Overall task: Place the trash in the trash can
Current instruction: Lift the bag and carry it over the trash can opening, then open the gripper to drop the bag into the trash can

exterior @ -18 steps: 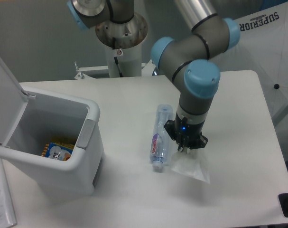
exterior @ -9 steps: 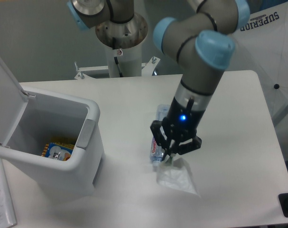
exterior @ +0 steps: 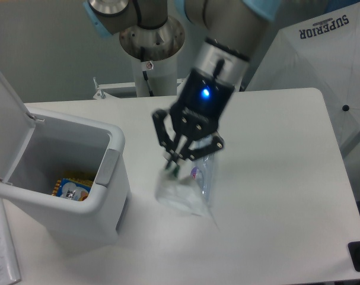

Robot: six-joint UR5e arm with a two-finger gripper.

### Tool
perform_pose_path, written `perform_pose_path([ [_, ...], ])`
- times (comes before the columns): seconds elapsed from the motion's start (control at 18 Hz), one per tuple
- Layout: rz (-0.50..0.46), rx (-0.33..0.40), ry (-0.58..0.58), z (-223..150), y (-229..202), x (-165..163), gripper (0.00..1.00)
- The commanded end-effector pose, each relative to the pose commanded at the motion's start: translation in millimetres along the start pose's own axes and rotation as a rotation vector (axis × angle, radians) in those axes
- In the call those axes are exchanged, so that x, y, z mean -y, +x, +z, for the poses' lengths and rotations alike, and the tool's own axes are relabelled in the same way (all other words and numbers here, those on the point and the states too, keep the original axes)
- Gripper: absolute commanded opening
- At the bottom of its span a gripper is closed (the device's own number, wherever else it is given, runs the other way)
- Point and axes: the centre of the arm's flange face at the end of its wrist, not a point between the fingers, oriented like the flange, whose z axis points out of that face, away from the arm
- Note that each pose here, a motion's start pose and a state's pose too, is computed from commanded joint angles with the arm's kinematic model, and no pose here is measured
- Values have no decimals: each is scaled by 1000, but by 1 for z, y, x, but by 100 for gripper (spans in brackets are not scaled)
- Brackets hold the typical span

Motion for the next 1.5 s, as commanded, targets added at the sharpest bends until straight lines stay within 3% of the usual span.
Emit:
perform_pose_path([
  [0.39, 20, -103, -23, 28, 92, 13, 0],
  [0.89, 17, -169, -72, 56, 129, -7, 2],
  [0.94, 15, -170, -74, 57, 128, -8, 7],
  [1.0, 14, -170, -75, 58, 128, -9, 20],
  [1.06, 16, -171, -77, 59, 127, -9, 44],
  [1.11, 17, -172, -78, 60, 127, -11, 90],
  [1.17, 13, -170, -82, 61, 125, -13, 100],
  [1.5, -30, -134, -75, 64, 91, -36, 100],
])
